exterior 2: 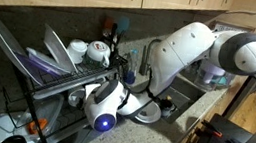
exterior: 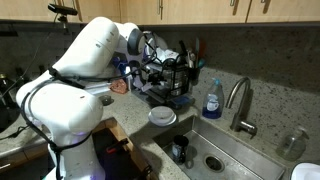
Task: Put the white cup upright on the bottom rack, then remove the lid from the bottom rack
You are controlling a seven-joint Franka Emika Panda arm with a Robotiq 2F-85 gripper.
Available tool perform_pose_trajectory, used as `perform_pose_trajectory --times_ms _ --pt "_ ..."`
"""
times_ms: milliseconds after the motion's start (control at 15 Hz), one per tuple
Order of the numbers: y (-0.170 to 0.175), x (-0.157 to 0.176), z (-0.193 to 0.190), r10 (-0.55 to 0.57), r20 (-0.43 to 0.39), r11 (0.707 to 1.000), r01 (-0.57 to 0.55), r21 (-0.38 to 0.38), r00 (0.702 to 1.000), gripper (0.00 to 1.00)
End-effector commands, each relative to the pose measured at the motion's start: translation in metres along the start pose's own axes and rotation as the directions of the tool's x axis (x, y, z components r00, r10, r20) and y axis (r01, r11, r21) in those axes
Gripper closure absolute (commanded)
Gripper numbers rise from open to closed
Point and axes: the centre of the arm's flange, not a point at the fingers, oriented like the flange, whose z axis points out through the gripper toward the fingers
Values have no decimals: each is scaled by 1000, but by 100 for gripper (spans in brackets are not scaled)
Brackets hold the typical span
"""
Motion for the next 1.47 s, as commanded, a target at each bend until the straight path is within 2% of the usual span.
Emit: perform_pose_trajectory --times_ms 0,67,133,267,800,933,1133,1400 --pt "-8 18 18 34 -32 999 -35 -24 999 0" --pt "-8 22 22 40 -31 999 -40 -27 999 4" --pt "-8 24 24 45 -32 998 -46 -31 998 26" --pt "-9 27 28 50 -36 998 -51 -36 998 31" --pt "-13 26 30 49 -43 997 -51 -61 998 94" --pt "-12 24 28 41 -39 997 -43 -69 998 100" --pt "-10 20 23 30 -37 997 -33 -75 999 96" --pt "-7 17 10 24 -34 997 -27 -79 999 96"
